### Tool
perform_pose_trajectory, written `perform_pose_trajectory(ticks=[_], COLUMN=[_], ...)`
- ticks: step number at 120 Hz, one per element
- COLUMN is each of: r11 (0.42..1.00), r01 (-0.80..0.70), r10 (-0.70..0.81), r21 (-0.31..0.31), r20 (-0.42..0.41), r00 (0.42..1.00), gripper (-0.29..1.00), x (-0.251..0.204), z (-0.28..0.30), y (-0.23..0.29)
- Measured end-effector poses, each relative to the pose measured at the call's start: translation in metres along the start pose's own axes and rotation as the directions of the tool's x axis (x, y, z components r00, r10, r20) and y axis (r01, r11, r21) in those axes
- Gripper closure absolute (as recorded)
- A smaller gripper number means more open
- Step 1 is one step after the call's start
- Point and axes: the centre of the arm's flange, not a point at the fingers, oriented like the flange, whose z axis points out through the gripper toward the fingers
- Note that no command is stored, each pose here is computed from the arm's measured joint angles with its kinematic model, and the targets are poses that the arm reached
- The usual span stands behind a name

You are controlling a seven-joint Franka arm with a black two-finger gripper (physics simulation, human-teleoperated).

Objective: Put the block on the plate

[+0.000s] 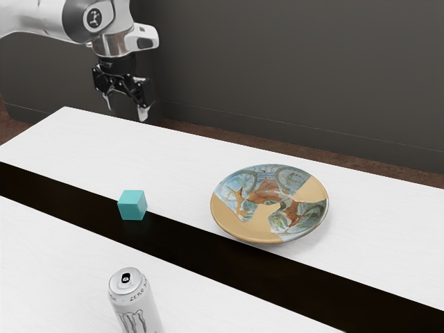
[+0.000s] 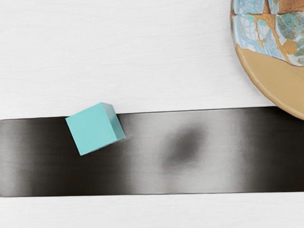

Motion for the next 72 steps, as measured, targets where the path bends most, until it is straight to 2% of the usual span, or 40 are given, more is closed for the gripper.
perform_pose_trajectory(ticks=[16,28,41,53,72], r11=[1.0,0.992,0.972,0.954,0.928], r01=[0.015,0.124,0.233,0.297,0.366], r10=[-0.015,-0.124,-0.226,-0.283,-0.348], r21=[0.004,0.006,-0.025,-0.048,-0.073], r20=[0.027,0.104,0.161,0.19,0.181], r00=[1.0,0.987,0.961,0.94,0.92], gripper=[0.0,0.0,0.0,0.0,0.0], x=[0.004,0.021,0.03,0.029,0.041], z=[0.022,0.093,0.166,0.218,0.266], y=[-0.011,-0.065,-0.103,-0.107,-0.097])
